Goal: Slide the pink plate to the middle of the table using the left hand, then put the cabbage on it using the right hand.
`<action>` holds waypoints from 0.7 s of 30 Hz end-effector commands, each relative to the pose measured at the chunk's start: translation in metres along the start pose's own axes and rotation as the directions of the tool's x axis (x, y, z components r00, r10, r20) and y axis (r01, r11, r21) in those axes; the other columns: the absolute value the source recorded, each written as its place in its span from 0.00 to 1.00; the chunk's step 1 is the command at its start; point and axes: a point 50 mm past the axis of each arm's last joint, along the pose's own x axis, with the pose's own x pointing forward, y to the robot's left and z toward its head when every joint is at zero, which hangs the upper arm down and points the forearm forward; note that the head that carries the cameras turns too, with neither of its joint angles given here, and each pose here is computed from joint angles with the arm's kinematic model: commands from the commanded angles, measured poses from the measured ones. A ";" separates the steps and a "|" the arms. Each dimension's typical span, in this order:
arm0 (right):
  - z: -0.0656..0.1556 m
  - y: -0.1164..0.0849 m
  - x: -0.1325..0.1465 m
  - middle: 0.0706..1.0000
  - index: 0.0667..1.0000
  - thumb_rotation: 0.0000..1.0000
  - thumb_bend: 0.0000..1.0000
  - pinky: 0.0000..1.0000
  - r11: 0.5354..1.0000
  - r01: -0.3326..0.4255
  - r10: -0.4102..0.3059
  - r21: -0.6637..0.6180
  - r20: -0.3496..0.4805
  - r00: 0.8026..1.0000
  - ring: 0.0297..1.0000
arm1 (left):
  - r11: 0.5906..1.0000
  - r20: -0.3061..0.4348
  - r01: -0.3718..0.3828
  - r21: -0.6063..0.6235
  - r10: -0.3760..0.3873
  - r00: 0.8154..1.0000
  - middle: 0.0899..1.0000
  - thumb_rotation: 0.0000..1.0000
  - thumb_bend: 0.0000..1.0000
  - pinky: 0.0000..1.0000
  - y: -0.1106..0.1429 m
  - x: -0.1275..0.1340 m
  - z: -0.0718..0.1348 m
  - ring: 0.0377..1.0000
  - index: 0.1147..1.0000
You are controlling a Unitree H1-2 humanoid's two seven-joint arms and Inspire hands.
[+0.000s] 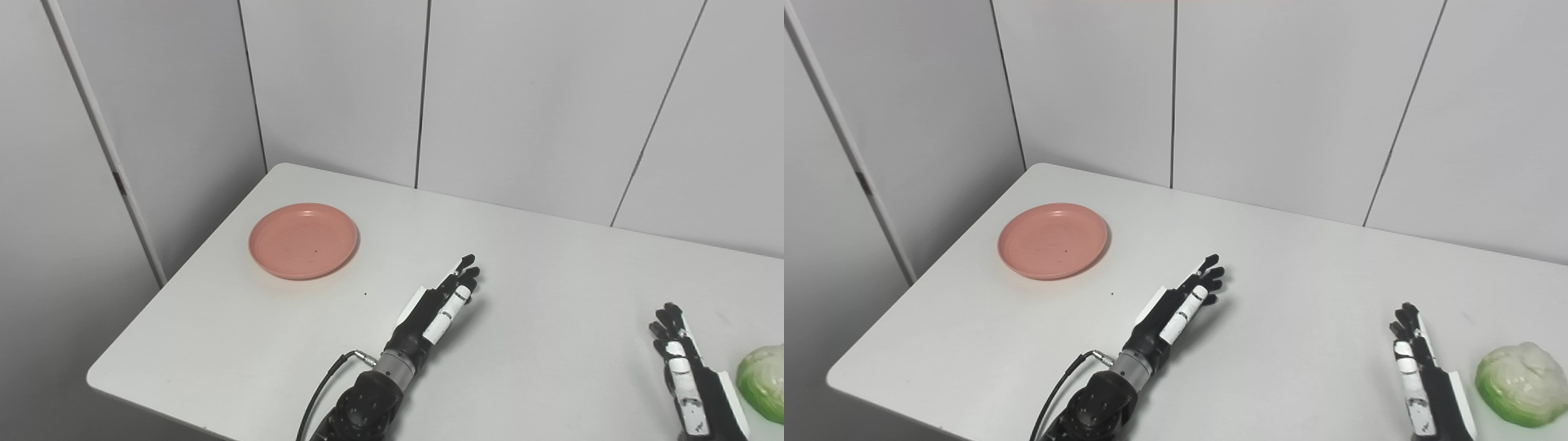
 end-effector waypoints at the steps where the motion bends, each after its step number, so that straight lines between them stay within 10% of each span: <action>1: -0.021 0.001 -0.019 0.99 1.00 1.00 0.26 1.00 1.000 0.017 -0.016 0.023 -0.059 0.998 0.98 | 0.999 -0.150 -0.010 -0.053 0.001 0.989 0.96 0.99 0.46 0.92 -0.005 -0.032 -0.040 0.95 0.96; 21: -0.023 0.002 -0.013 0.99 1.00 1.00 0.26 1.00 1.000 0.009 -0.007 0.026 -0.079 0.997 0.98 | 1.000 -0.012 0.018 -0.020 -0.019 1.000 0.95 0.99 0.43 0.91 0.011 -0.001 0.021 0.94 0.95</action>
